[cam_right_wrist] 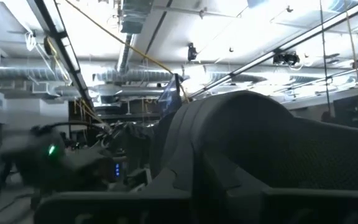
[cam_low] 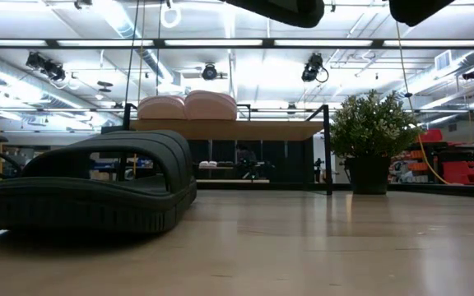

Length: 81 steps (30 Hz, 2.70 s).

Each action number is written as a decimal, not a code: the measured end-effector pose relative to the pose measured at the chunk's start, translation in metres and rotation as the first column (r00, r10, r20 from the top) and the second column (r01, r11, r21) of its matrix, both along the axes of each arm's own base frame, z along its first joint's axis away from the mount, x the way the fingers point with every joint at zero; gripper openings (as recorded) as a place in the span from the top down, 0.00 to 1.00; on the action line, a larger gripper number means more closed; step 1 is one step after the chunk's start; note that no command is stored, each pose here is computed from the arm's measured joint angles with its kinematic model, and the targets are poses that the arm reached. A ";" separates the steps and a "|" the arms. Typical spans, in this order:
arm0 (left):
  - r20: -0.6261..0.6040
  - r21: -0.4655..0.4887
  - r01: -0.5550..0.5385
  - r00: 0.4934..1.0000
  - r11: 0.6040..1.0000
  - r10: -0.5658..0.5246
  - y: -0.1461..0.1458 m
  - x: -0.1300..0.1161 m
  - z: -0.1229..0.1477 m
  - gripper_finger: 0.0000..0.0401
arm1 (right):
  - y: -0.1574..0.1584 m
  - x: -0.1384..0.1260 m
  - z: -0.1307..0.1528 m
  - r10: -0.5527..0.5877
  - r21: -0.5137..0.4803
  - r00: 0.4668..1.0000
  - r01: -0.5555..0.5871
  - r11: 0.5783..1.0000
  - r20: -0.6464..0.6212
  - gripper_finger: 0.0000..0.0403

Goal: Pick and place slides into the shelf
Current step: Put the right black slide on the shelf

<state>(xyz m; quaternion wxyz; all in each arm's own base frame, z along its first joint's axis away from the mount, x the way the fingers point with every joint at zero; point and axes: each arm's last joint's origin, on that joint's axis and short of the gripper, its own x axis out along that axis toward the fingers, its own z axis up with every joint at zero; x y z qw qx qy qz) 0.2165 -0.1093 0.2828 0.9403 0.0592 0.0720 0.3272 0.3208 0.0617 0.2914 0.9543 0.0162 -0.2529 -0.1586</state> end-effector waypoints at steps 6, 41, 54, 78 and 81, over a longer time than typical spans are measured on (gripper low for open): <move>0.125 0.122 0.326 0.932 0.938 -0.340 0.000 0.008 0.014 0.91 | -0.004 0.001 0.000 -0.012 -0.003 1.000 0.012 1.000 -0.002 0.97; 0.475 0.165 0.301 0.810 0.939 -0.343 0.071 0.019 0.018 0.76 | -0.002 0.049 0.002 0.046 0.026 0.976 -0.053 0.998 0.214 0.98; 0.444 0.191 0.235 0.845 0.953 -0.298 0.069 0.016 0.019 0.74 | -0.002 0.047 0.004 0.044 -0.003 0.983 -0.044 0.999 0.180 0.98; 0.495 0.225 0.104 0.844 0.969 -0.206 0.081 0.012 0.028 0.73 | -0.003 0.040 0.017 0.037 -0.062 0.980 -0.025 0.998 0.197 0.98; 0.497 0.232 0.105 0.842 0.967 -0.210 0.081 0.012 0.029 0.68 | -0.003 0.040 0.017 0.040 -0.064 0.980 -0.028 0.998 0.197 0.98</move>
